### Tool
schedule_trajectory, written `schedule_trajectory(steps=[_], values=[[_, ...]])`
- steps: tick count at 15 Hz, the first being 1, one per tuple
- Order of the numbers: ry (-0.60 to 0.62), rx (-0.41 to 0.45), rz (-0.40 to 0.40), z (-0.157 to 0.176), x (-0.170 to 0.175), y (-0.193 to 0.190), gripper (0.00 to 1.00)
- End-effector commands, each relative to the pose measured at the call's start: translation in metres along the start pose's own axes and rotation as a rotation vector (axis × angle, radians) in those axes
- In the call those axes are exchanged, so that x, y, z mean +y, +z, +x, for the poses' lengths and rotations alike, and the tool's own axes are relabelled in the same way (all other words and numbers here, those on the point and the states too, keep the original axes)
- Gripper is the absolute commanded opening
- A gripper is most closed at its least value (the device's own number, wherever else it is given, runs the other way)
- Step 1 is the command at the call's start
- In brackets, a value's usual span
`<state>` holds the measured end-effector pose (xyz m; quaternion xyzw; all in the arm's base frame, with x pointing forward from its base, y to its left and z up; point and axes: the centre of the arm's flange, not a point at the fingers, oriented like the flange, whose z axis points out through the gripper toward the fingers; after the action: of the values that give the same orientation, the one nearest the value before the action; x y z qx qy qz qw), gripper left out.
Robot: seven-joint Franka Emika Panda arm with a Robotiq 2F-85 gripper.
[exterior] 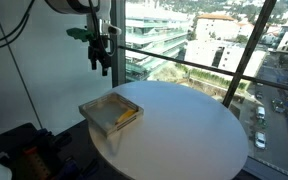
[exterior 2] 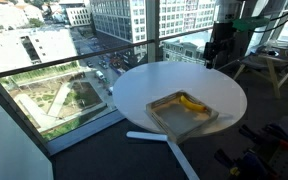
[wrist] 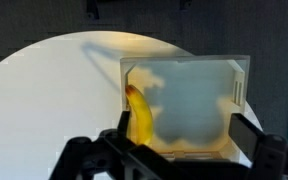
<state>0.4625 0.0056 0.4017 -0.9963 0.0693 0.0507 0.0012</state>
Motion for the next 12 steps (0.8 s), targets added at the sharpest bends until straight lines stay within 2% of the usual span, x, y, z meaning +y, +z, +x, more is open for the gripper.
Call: schedule_trajectory(steps=[1, 12], values=[[-0.045, 0.023, 0.003, -0.0045, 0.0116, -0.0022, 1.0], [-0.045, 0.003, 0.006, 0.0012, 0.0109, 0.0018, 1.0]])
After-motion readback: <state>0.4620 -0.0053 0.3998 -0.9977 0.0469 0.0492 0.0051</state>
